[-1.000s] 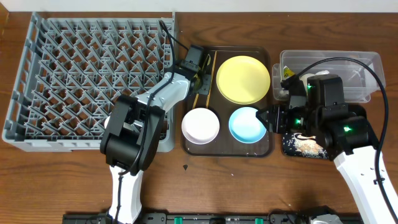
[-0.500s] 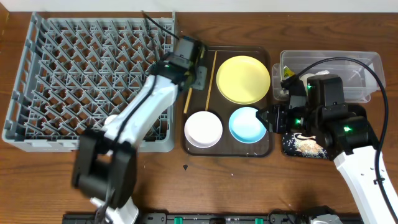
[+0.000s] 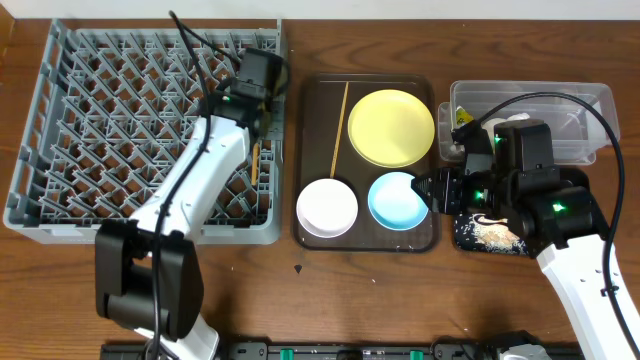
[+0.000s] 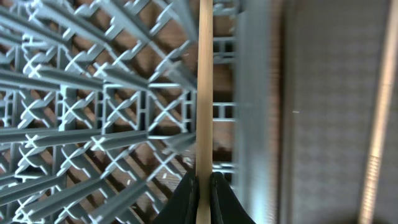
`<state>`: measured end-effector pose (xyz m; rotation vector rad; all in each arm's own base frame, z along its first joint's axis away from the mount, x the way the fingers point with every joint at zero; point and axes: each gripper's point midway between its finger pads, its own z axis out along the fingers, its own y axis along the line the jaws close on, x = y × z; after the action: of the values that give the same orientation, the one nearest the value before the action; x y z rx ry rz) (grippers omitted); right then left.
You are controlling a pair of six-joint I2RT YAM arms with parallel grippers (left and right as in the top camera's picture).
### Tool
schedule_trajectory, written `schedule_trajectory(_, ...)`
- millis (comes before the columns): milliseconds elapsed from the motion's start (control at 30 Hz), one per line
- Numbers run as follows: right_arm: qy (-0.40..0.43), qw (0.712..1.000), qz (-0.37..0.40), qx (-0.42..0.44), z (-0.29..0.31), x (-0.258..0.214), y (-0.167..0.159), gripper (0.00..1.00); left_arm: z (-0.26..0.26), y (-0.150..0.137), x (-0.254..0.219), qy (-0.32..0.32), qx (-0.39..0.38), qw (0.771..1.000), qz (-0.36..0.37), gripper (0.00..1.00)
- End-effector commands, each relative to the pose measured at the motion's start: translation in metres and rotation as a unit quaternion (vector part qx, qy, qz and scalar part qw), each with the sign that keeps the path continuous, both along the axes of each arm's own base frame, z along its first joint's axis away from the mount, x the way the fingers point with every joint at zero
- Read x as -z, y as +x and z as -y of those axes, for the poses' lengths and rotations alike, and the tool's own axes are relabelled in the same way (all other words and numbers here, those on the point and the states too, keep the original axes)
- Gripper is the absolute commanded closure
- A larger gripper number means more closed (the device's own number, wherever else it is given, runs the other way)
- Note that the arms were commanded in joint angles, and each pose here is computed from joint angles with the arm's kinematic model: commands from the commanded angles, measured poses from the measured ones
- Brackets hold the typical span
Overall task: Sort waste into correct bins and load items into the dishwasher
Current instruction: 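Place the chopstick into the dish rack with the left gripper, then grasp the second chopstick on the brown tray with the left gripper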
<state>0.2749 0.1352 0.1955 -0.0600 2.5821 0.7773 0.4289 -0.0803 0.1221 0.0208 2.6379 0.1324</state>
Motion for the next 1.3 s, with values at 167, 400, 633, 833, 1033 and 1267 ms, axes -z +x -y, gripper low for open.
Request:
schedule_trajectory(167,0.002,1.000,0.011,-0.011,-0.003,-0.005,0.001,0.50,0.004,-0.003,0.029,-0.023,0.000,0.999,-0.040,0.90)
schedule_trajectory(400,0.002,1.000,0.010,-0.011,-0.003,-0.005,0.001,0.50,0.007,-0.003,0.009,-0.036,0.004,0.999,-0.020,0.70)
schedule_trajectory(633,-0.001,1.000,0.011,-0.009,-0.001,-0.005,0.001,0.48,0.051,-0.013,-0.037,-0.112,0.063,0.991,0.023,0.69)
schedule_trajectory(833,-0.007,1.000,0.013,-0.005,0.001,-0.004,0.002,0.47,0.099,-0.007,-0.024,-0.094,0.119,0.988,0.041,0.69)
schedule_trajectory(1033,-0.009,1.000,0.012,-0.004,0.001,-0.004,0.003,0.47,0.127,0.003,0.031,-0.078,0.140,0.987,0.015,0.56)
schedule_trajectory(1267,-0.010,1.000,0.016,-0.003,0.001,-0.004,0.004,0.46,0.144,0.005,0.088,-0.099,0.154,0.983,-0.027,0.53)
